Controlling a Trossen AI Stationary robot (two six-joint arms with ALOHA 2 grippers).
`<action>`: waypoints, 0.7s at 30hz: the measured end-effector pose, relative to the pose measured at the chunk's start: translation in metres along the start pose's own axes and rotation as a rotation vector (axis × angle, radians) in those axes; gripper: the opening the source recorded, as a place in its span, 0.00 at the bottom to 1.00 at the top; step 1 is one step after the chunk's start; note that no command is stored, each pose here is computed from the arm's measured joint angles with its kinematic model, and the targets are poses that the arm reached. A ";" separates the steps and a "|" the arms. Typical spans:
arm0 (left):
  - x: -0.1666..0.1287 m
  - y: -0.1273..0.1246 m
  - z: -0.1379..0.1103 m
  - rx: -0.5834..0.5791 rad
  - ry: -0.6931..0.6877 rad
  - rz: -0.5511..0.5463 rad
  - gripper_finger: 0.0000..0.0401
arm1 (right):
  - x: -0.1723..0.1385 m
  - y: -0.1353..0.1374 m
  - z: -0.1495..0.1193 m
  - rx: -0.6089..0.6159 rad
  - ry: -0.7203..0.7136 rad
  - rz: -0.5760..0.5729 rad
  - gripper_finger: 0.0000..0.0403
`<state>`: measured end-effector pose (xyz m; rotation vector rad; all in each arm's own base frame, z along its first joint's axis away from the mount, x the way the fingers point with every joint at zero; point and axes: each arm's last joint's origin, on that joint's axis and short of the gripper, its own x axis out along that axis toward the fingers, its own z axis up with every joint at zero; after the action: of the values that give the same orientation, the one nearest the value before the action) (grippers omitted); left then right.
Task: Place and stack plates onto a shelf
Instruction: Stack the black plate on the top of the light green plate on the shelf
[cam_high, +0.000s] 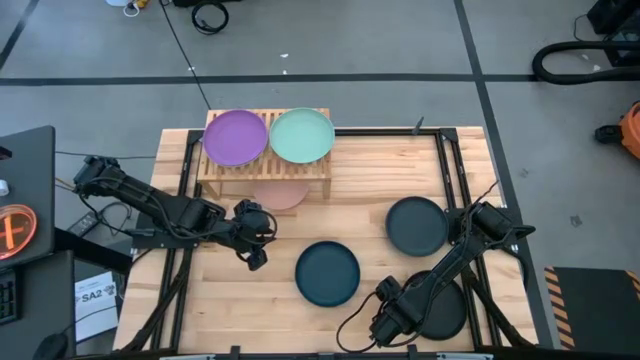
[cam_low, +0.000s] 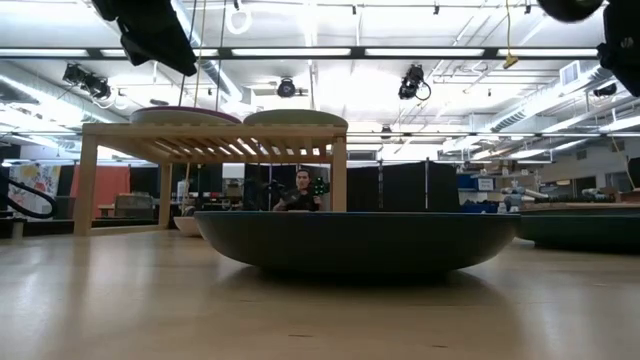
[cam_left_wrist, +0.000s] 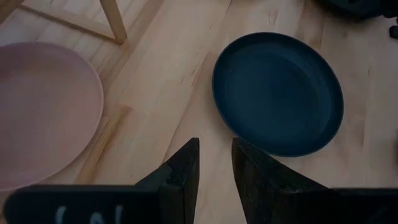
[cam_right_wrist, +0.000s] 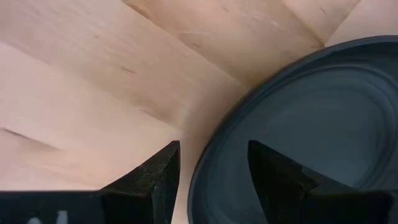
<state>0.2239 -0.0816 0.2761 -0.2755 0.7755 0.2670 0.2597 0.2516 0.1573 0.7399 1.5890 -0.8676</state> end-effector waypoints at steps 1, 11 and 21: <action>0.000 0.000 0.000 0.000 0.000 0.000 0.25 | 0.000 0.000 0.000 0.000 -0.001 -0.003 0.48; 0.000 0.000 0.000 0.001 0.001 0.001 0.25 | 0.010 -0.004 0.003 0.018 -0.013 -0.012 0.43; 0.000 0.000 0.000 0.000 0.001 0.001 0.25 | 0.024 -0.011 0.005 0.024 0.028 -0.043 0.30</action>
<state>0.2238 -0.0815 0.2760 -0.2750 0.7766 0.2678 0.2490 0.2423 0.1344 0.7398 1.6274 -0.9122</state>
